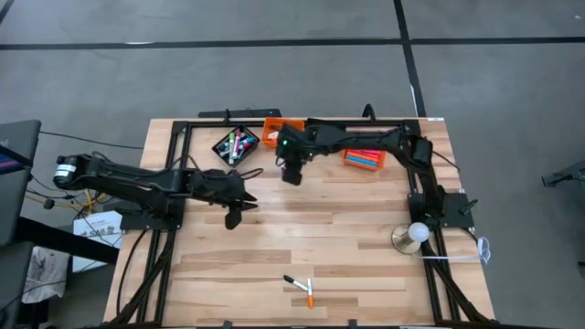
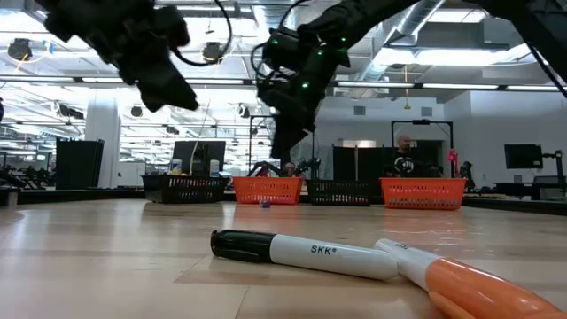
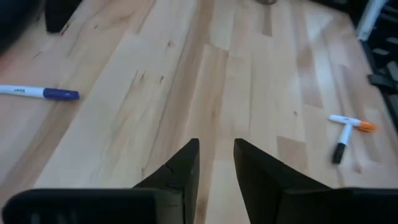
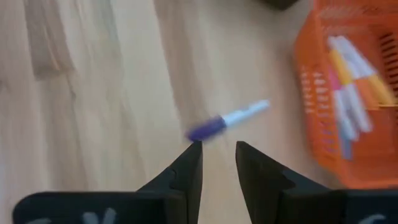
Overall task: Pick & Place Markers
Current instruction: Put the small purple highlighter into the left orange bin
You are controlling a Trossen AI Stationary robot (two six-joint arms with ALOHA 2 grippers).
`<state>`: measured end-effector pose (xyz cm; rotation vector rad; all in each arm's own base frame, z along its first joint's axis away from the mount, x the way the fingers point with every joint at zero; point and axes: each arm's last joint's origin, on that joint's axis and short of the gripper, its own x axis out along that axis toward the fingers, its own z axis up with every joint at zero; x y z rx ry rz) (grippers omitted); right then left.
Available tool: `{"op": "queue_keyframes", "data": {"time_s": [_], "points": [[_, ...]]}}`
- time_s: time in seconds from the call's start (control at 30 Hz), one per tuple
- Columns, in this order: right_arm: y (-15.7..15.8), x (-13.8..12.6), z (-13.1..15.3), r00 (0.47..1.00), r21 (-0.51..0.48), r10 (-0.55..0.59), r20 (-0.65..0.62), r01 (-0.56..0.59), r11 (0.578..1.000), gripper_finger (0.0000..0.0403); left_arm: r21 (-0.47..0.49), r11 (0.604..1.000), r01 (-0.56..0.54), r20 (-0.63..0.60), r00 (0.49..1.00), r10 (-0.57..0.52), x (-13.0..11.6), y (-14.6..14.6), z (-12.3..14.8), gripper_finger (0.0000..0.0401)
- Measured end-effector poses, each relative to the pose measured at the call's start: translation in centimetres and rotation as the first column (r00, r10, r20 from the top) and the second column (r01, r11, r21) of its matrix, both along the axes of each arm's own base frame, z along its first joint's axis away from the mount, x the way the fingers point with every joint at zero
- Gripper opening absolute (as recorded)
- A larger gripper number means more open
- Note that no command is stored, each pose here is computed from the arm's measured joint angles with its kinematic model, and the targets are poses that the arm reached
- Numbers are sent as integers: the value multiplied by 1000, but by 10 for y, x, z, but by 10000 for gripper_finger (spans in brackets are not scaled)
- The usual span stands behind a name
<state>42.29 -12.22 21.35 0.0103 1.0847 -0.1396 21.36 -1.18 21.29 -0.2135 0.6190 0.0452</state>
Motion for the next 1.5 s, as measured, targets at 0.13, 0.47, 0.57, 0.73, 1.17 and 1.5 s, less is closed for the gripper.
{"op": "queue_keyframes", "data": {"time_s": [0.13, 0.47, 0.57, 0.73, 1.17, 1.5], "points": [[20, 13, -7, 992, 3, -120, 41, 120, 993, 95, 34, 999, 34, 57, 998, -35, -22, 0, 2, 98], [51, 32, -16, 855, -35, -465, 229, 484, 874, 170, 69, 996, 52, 181, 981, -64, -57, 1, 0, 98], [57, 37, -27, 812, -5, -532, 240, 549, 836, 201, 68, 995, 71, 192, 978, -83, -59, 0, 1, 99], [55, 41, -48, 762, 60, -618, 194, 619, 783, 235, 67, 993, 94, 187, 977, -105, -58, -4, 0, 99], [44, 40, -78, 713, 57, -693, 107, 691, 720, 239, 52, 986, 158, 161, 973, -164, -57, -15, -3, 99], [43, 47, -103, 704, 59, -703, 102, 701, 711, 239, 52, 983, 175, 173, 968, -182, -57, -18, -2, 99]]}}
